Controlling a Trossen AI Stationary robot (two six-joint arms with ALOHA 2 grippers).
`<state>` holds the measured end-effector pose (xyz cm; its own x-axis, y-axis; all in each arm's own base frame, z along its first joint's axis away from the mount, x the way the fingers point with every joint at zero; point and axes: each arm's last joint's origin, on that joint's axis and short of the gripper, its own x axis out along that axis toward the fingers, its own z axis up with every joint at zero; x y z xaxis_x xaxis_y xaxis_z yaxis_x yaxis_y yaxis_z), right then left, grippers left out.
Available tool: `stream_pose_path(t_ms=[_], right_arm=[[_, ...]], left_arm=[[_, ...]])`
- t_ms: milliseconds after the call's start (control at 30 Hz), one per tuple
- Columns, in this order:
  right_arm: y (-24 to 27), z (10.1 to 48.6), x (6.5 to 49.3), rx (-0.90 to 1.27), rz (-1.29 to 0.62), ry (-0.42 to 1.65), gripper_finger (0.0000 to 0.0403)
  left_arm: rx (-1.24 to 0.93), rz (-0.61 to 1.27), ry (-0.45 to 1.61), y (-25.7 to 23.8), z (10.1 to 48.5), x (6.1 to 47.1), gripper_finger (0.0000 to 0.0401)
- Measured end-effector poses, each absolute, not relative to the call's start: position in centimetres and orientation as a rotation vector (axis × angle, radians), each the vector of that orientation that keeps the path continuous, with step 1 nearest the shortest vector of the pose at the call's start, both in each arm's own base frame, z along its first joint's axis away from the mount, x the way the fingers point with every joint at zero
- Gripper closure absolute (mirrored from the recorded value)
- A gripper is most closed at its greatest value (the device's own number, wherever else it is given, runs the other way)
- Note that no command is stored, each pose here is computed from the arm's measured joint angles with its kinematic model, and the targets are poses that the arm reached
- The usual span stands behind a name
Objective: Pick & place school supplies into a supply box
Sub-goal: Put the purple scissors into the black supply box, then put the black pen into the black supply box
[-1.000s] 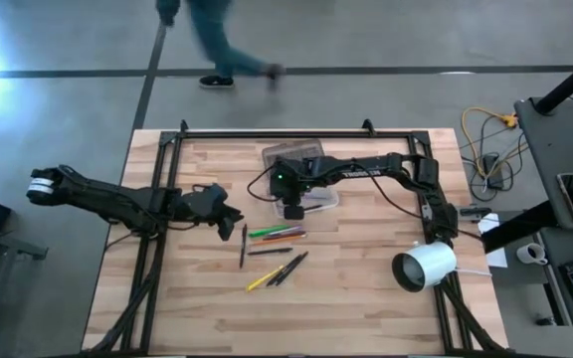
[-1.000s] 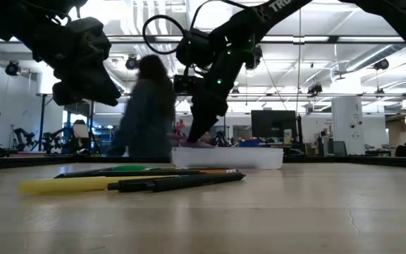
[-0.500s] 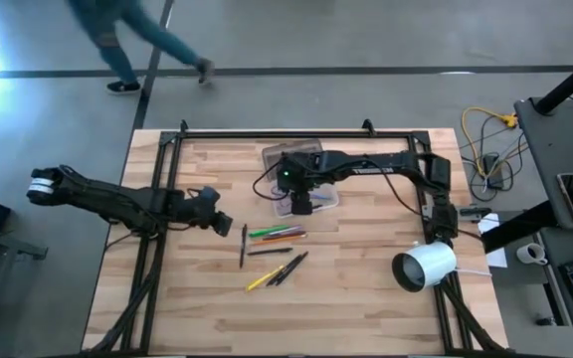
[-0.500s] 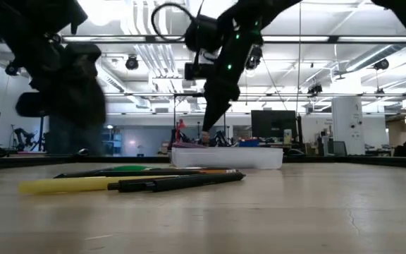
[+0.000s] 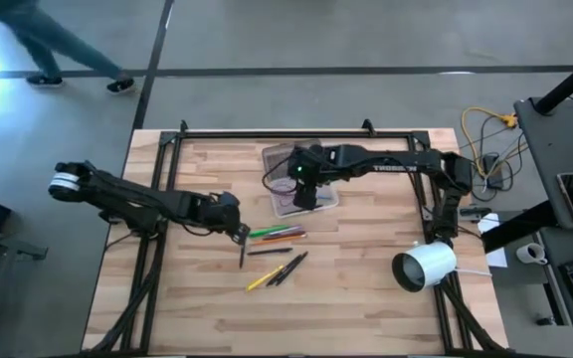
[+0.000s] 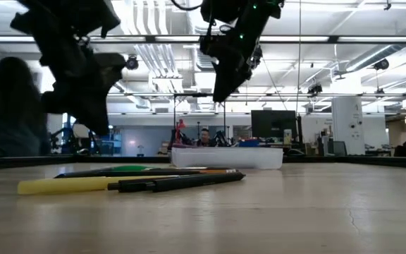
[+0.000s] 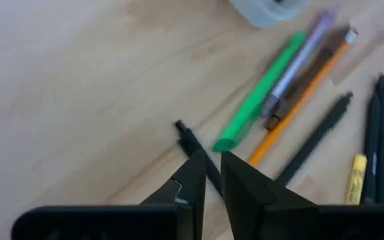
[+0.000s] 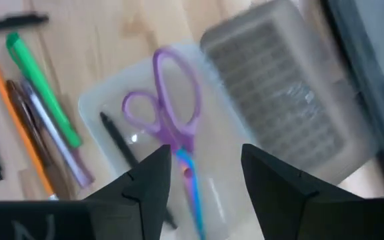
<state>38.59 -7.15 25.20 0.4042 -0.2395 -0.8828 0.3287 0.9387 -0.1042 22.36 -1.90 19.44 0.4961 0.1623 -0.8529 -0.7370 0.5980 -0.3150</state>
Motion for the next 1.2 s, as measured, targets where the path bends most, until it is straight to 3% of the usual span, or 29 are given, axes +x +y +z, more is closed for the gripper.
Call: stream_pose_path(t_ms=[233,400,633,867,1033,1200], right_arm=[[-6.2,20.8,41.3,0.080,-0.321,1.079,0.0227],[-8.1,18.3,42.2,0.008,-0.354,1.112,0.0227],[-11.4,15.8,41.5,0.074,-0.436,1.180,0.0227],[-11.2,19.0,41.1,0.021,-0.414,1.104,0.0231],[-9.9,24.7,39.5,0.005,-0.409,0.977,0.0234],[-8.7,27.7,37.0,0.032,-0.514,0.982,0.0234]], left_arm=[[-0.647,0.550,0.907,-1.9,21.9,22.7,0.0369],[-0.794,0.611,0.847,-1.8,22.2,21.7,0.0369],[-0.876,0.649,0.826,-2.1,21.7,21.3,0.0369],[-0.873,0.668,0.814,-2.0,21.6,21.4,0.0369],[-0.908,0.681,0.802,-2.1,21.6,21.4,0.0369],[-0.947,0.757,0.829,-2.9,20.2,22.0,0.0379]])
